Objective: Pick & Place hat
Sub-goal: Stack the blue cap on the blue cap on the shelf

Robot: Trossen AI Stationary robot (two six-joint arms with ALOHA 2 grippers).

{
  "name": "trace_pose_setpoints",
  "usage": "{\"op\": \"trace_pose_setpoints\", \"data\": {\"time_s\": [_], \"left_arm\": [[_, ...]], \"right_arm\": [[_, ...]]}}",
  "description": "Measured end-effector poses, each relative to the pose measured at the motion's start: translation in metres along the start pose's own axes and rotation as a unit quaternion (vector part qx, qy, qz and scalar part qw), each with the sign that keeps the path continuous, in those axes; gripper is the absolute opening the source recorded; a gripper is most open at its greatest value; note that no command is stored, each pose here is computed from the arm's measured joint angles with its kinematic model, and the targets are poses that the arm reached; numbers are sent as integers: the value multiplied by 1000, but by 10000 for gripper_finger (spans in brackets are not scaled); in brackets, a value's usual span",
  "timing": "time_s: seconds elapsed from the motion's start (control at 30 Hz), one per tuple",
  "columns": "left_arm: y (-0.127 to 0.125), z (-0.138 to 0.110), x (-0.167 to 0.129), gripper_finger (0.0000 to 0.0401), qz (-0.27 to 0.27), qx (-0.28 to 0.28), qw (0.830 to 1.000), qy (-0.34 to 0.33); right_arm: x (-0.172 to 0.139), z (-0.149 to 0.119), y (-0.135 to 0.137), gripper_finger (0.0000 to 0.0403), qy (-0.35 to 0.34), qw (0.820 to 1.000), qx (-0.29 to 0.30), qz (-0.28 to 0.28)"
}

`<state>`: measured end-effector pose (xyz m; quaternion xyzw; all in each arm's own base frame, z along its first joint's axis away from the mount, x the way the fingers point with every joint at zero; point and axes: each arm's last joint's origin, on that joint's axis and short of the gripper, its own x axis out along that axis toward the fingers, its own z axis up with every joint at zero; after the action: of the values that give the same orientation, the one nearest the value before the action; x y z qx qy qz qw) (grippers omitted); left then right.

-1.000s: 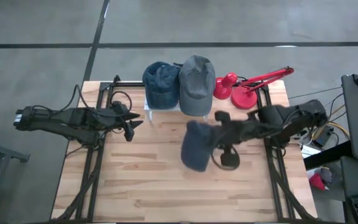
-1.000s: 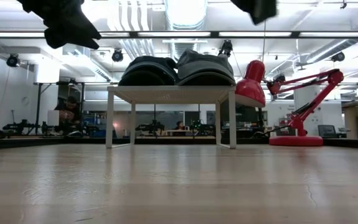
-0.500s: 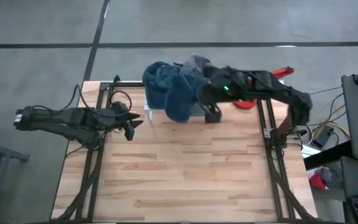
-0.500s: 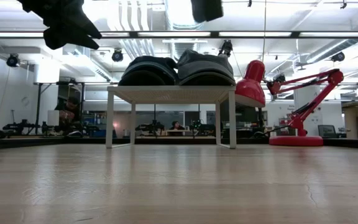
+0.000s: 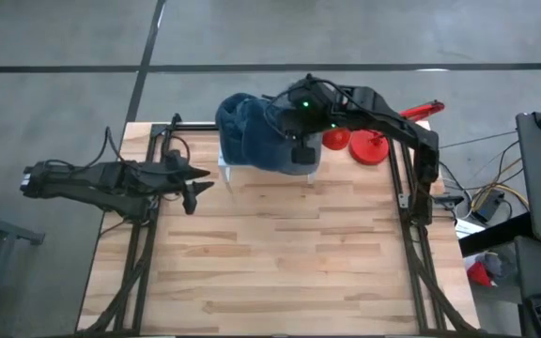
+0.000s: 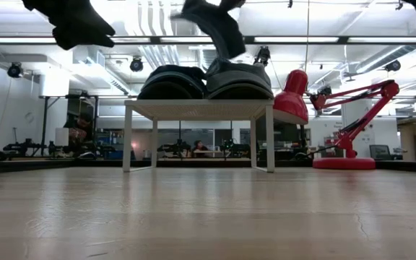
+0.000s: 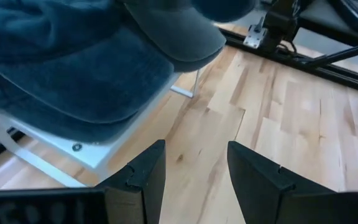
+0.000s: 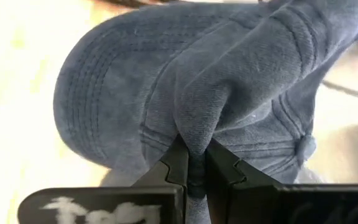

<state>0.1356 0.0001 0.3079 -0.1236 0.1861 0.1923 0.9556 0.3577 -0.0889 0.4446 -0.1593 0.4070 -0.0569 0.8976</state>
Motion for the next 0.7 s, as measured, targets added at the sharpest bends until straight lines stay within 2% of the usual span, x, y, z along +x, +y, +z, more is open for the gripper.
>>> {"op": "trace_pose_setpoints", "data": {"time_s": [0.2,0.33,0.53,0.7], "left_arm": [[4,-3,-5,165,-10,22,999,-36],[-1,11,-7,165,-28,61,991,-115],[-7,42,-22,165,-74,56,964,-250],[-15,61,-33,165,-144,92,934,-313]], "right_arm": [[-6,5,-1,17,-41,999,0,9],[-7,9,-1,17,-72,997,-1,37],[-9,14,11,17,-92,992,-24,84],[-9,20,28,17,-103,987,-56,108]]}}
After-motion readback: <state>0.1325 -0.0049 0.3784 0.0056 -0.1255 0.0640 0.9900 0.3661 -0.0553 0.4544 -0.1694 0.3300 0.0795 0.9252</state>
